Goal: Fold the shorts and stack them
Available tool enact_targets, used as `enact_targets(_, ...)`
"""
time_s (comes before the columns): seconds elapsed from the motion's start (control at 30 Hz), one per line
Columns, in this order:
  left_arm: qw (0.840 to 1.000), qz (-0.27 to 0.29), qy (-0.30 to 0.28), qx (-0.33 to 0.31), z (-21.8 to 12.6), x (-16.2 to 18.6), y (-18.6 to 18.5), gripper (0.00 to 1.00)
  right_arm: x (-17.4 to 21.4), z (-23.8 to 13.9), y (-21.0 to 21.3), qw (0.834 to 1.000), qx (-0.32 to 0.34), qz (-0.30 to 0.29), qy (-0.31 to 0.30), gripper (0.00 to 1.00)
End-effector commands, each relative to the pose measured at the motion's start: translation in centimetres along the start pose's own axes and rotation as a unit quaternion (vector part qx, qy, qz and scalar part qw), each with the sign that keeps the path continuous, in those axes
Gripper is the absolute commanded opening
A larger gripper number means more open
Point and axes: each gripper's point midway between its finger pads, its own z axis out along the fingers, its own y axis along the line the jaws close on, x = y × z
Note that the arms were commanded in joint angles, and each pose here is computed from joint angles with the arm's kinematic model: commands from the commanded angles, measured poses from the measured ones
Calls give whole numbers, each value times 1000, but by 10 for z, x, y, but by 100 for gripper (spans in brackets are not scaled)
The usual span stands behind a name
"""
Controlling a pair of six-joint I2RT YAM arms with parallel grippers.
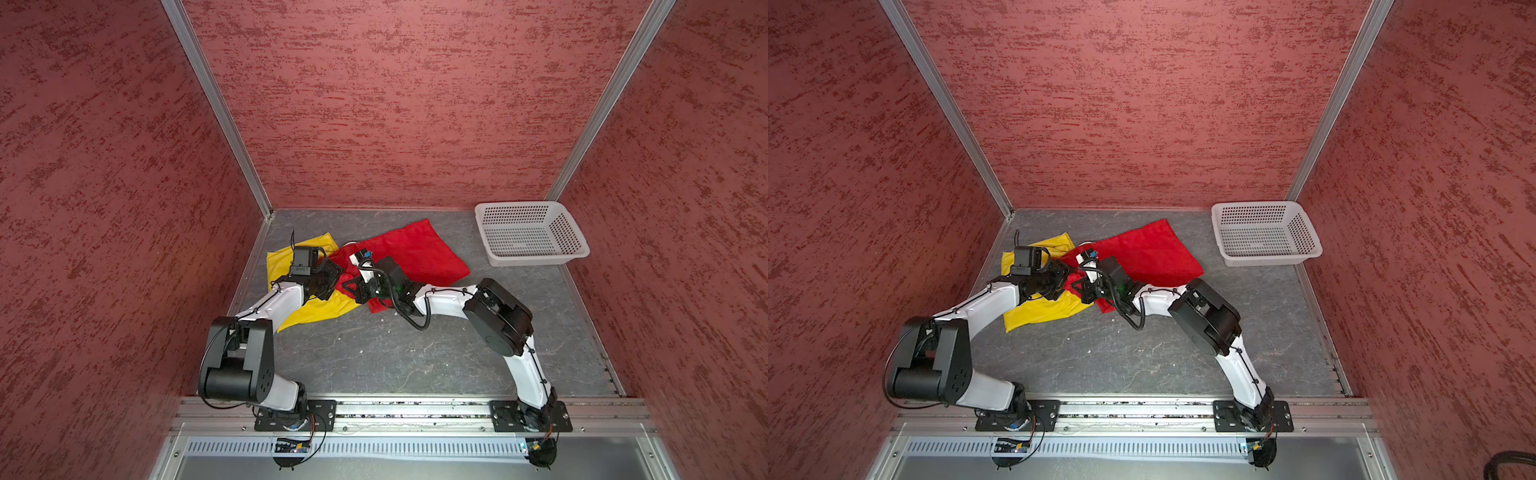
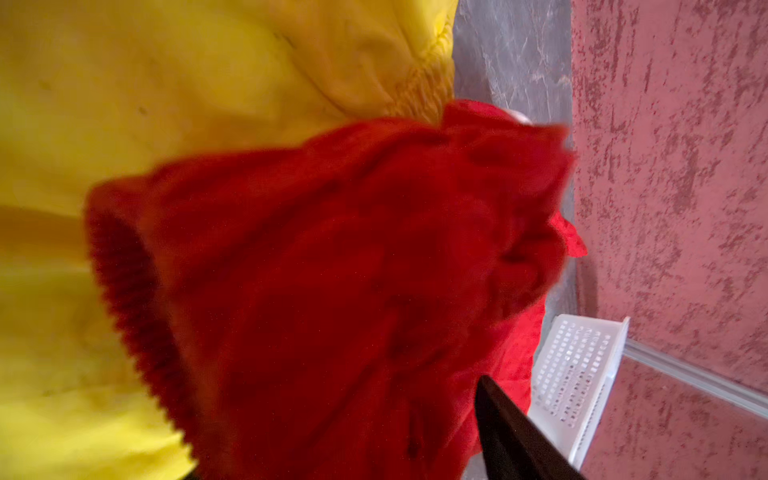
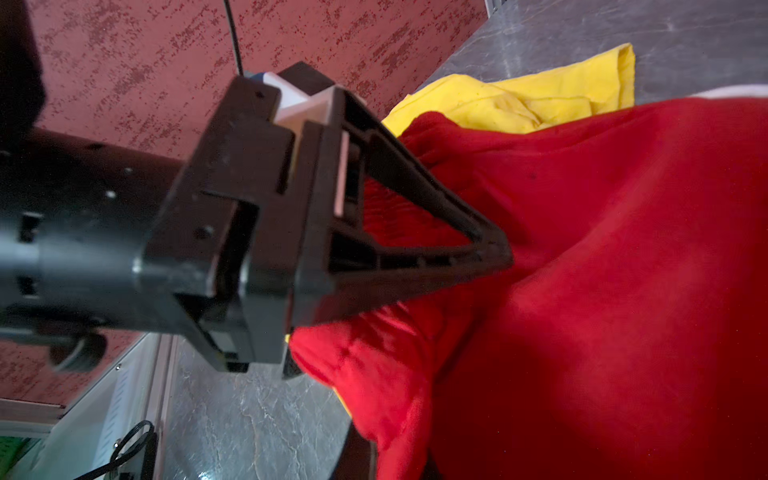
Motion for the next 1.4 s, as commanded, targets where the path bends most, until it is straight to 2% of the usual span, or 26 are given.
enact_targets(0.0,999,12,-14,44,1,-15,-23,55,-28,-12,32,998,-52,8,-37,4)
enact_targets(0.1,998,25,-10,53,-2,-20,-33,14,-21,-14,32,998,-50,18,-28,22)
enact_targets(0.13,998,35,-9,48,-4,-21,-36,3,-20,-16,32,998,-48,19,-27,33)
enact_targets(0.17,998,46,-4,42,-6,-22,-38,0,-20,-19,30,998,-45,21,-26,43)
enact_targets(0.23,997,70,7,31,-10,-24,-43,0,-22,-31,29,998,-40,23,-30,53)
enact_targets(0.37,993,108,25,27,-17,-27,-53,0,-39,-70,13,997,-28,44,-56,59)
enact_targets(0.5,990,135,40,20,-24,-30,-59,0,-36,-103,-35,994,57,72,-57,52)
enact_targets(0.63,986,159,51,2,-27,-30,-62,1,-10,-120,-73,985,148,81,-29,22)
enact_targets(0.73,984,170,48,7,-31,-30,-65,3,13,-119,-85,981,171,95,1,10)
enact_targets(0.87,982,181,50,10,-36,-30,-71,4,44,-102,-89,978,170,117,41,8)
enact_targets(1.03,979,200,46,6,-46,-32,-84,6,83,-69,-76,975,164,118,96,6)
enact_targets(1.2,970,237,49,-6,-51,-30,-108,8,112,-46,-54,974,131,134,130,4)
enact_targets(1.37,959,279,51,-26,-49,-23,-126,8,123,-35,-19,976,100,130,141,2)
